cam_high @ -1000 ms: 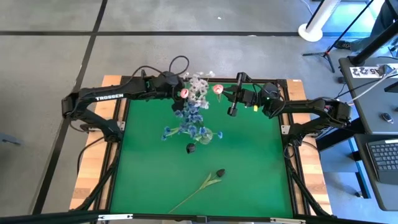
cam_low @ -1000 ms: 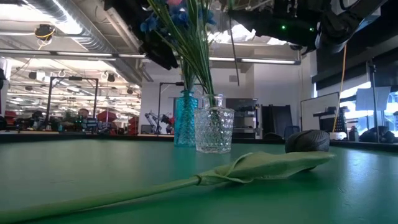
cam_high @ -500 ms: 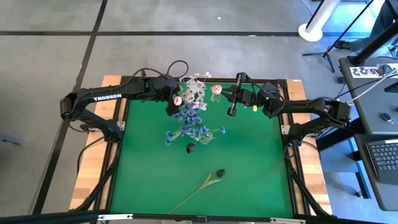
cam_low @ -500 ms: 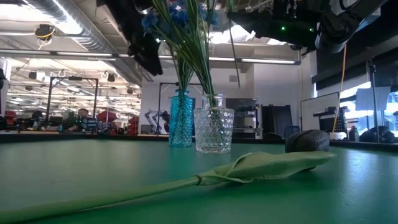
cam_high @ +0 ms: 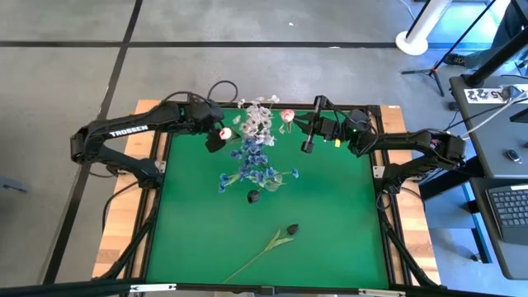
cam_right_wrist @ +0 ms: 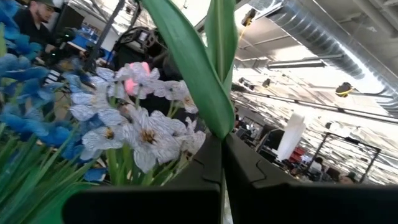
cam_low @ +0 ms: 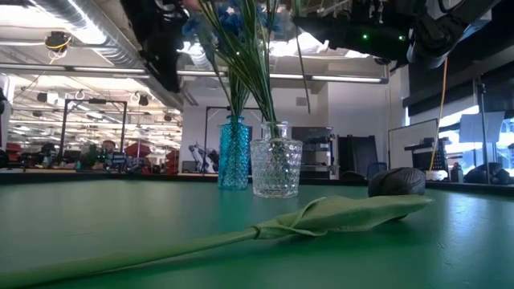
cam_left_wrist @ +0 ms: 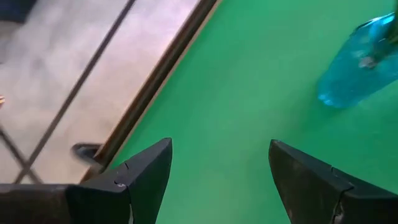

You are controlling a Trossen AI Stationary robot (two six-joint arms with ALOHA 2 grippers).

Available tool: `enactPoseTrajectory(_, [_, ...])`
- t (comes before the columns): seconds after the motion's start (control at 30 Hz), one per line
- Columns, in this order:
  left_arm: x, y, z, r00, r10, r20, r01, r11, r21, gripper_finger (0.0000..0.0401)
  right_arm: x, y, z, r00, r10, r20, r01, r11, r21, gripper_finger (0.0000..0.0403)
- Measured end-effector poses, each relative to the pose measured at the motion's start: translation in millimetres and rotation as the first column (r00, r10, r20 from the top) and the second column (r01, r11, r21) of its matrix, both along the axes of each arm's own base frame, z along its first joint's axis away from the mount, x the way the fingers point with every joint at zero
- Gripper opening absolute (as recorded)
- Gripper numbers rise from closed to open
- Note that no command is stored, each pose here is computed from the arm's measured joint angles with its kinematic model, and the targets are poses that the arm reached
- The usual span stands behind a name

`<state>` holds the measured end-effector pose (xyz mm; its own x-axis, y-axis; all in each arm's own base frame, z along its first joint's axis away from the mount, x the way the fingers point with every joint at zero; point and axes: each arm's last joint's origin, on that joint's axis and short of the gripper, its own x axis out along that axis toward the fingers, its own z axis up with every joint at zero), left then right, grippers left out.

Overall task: Sort flowers into vase by color
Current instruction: Put the pink flowers into the blue transparent vase

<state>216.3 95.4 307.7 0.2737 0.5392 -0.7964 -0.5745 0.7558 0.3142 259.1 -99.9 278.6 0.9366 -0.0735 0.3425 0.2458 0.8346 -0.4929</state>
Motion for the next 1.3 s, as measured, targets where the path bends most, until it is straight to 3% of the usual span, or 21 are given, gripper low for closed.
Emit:
enactPoseTrajectory(0.2, [-20,-6,14,0.999,0.048,0.010,-0.049,0.997,0.054,0.0263,0,0,1,1.000,-0.017,0.013,0.016,1.000,0.013,0.0000])
enactPoseTrajectory(0.37, [-35,-7,30,0.994,0.102,0.044,-0.109,0.971,0.210,0.0263,-1,0,4,0.999,-0.016,0.042,0.015,1.000,0.007,0.0000])
enactPoseTrajectory(0.47, [-39,-8,44,0.993,0.056,0.104,-0.085,0.951,0.296,0.0263,-1,0,11,0.997,-0.010,0.078,0.010,1.000,0.005,0.0000])
enactPoseTrajectory(0.57, [-42,-12,62,0.970,-0.079,0.231,-0.004,0.940,0.340,0.0263,3,-2,25,0.994,-0.009,0.109,0.009,1.000,-0.004,0.0000])
enactPoseTrajectory(0.67, [-45,-18,82,0.888,-0.263,0.376,0.107,0.916,0.388,0.0263,11,-5,43,0.996,-0.009,0.090,0.009,1.000,0.003,0.0000])
enactPoseTrajectory(0.77, [-46,-23,101,0.756,-0.422,0.500,0.189,0.873,0.451,0.0263,19,-9,67,0.998,-0.013,0.060,0.013,1.000,0.001,0.0000])
enactPoseTrajectory(0.87, [-44,-26,114,0.628,-0.541,0.560,0.242,0.819,0.520,0.0263,24,-10,94,0.998,0.017,0.054,-0.016,1.000,-0.011,0.0000])
enactPoseTrajectory(0.97, [-31,-24,117,0.548,-0.611,0.570,0.277,0.776,0.566,0.0263,23,-8,120,0.993,0.080,0.092,-0.079,0.997,-0.014,0.0000])
enactPoseTrajectory(1.1, [-1,-13,112,0.505,-0.644,0.574,0.284,0.753,0.594,0.0263,23,-6,139,0.978,0.172,0.117,-0.172,0.985,-0.008,0.0000])
enactPoseTrajectory(1.3, [46,2,96,0.455,-0.682,0.573,0.258,0.717,0.648,0.0263,32,-9,133,0.974,0.205,0.098,-0.210,0.977,0.042,0.0000])
